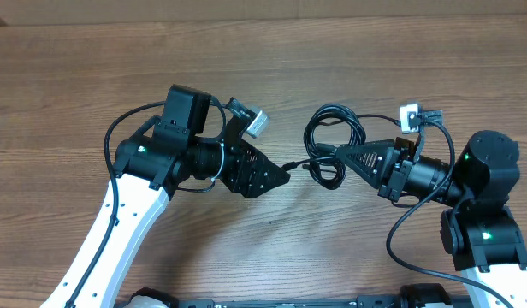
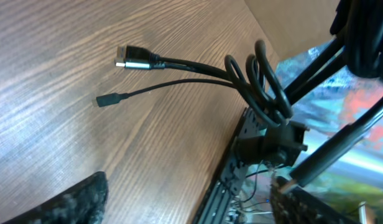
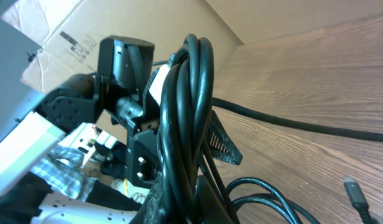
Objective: Untangle cables
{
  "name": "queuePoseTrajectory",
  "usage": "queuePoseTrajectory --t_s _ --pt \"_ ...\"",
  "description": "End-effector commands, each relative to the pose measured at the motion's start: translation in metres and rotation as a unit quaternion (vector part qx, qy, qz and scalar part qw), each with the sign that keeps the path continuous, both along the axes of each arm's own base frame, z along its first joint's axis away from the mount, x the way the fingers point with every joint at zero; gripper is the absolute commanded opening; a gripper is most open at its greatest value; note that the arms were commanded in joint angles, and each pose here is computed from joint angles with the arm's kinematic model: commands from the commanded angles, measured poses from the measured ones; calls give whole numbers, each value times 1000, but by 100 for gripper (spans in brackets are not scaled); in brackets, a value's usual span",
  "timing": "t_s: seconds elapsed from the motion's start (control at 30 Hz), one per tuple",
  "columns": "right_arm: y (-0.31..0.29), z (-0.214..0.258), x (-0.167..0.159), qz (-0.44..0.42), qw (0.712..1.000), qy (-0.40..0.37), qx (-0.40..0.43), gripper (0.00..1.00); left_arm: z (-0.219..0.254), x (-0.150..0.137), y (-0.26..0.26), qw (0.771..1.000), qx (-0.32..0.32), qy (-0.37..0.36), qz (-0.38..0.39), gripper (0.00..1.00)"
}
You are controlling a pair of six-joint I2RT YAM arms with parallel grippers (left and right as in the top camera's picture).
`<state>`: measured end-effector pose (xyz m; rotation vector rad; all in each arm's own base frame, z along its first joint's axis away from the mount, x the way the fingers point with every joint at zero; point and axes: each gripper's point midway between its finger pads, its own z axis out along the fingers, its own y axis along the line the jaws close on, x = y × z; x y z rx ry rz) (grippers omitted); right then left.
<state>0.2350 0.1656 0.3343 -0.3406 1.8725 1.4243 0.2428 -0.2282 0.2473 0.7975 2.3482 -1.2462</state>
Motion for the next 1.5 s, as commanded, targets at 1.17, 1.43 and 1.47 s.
queuePoseTrajectory --t_s 1.17,1.43,1.47 --pt "16 0 -53 145 989 -30 5 4 91 -19 -13 960 -218 -112 -140 89" --pt "23 -5 -54 156 987 -29 0 4 93 -28 -25 955 -221 -112 -160 89" --pt "23 -5 -53 156 987 -27 0 4 94 -28 -25 955 -221 -114 -161 88"
